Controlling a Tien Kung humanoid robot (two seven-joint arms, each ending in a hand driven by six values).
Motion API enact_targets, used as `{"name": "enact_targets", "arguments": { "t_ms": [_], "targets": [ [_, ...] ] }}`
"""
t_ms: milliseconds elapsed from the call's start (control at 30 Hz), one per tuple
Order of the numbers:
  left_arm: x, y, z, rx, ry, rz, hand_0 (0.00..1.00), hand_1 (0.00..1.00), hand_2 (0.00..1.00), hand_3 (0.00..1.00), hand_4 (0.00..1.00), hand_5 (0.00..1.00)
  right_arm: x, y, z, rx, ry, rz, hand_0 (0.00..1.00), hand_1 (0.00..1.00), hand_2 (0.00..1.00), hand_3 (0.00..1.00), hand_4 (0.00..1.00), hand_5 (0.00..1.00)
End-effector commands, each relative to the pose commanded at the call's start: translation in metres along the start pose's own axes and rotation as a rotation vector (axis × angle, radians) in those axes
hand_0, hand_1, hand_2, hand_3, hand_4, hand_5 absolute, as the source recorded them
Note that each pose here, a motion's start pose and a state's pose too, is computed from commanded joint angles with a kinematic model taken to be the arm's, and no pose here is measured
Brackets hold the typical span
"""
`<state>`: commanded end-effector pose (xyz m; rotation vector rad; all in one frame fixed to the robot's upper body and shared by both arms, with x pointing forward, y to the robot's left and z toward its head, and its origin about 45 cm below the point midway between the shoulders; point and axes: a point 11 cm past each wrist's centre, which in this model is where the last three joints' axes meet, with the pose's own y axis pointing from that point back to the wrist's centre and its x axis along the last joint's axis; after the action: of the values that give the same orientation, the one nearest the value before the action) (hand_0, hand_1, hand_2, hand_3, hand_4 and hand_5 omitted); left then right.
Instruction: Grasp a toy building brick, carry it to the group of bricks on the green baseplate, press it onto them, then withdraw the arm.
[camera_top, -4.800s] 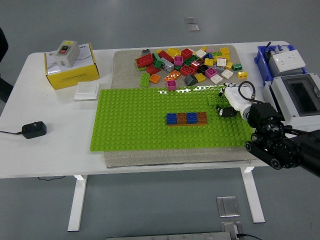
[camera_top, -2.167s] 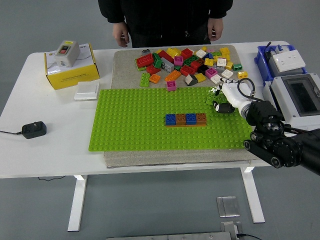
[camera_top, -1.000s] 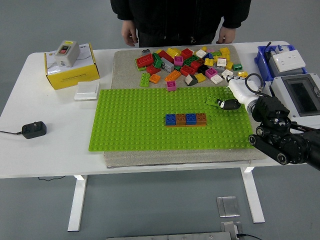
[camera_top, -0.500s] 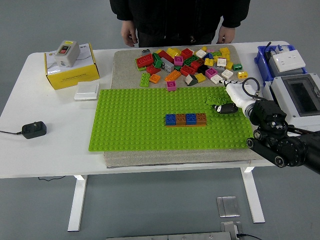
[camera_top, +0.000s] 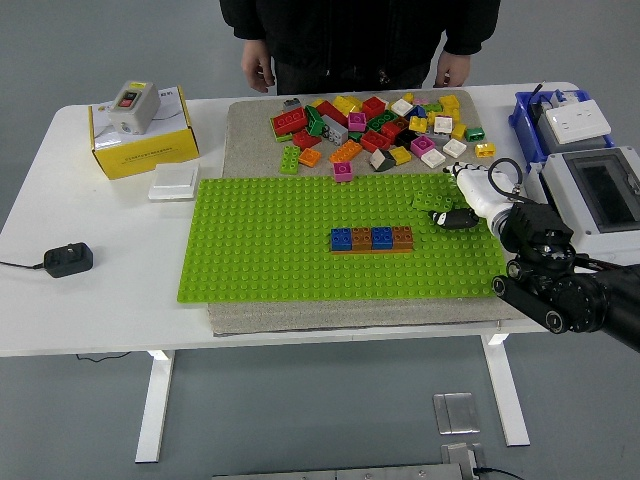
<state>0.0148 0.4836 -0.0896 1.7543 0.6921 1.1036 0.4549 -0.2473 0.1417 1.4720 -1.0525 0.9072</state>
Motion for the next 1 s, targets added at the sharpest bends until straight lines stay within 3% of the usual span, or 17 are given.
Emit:
{"name": "enact_targets", "arguments": {
  "t_ms": [100,133,1000],
  "targets": [
    [0.0004,0.0000,0.0006,-0.001,-0.004,0.001,0.662,0.633,0.599,0.729,0.351,0.740,-0.0001,-0.0006,-0.0007,0.000,-0.006,0.002,0.994,0.998,0.998,0.784,0.758,0.515],
    [0.0005,0.0001,0.0009,-0.001,-0.005,0.001,0.662,0.633,0.599,0.728,0.345,0.741,-0.0001,-0.0008,-0.0013,0.001,-0.007,0.003,0.989,0.998,0.998,0.669,0.748,0.517],
    [0.0011,0.0002,0.0044,-0.010,-0.030,0.003,0.662,0.633,0.598,0.723,0.336,0.743,-0.0068,-0.0011,-0.0069,0.005,-0.013,0.001,0.987,0.998,0.998,0.639,0.719,0.509]
  ]
}}
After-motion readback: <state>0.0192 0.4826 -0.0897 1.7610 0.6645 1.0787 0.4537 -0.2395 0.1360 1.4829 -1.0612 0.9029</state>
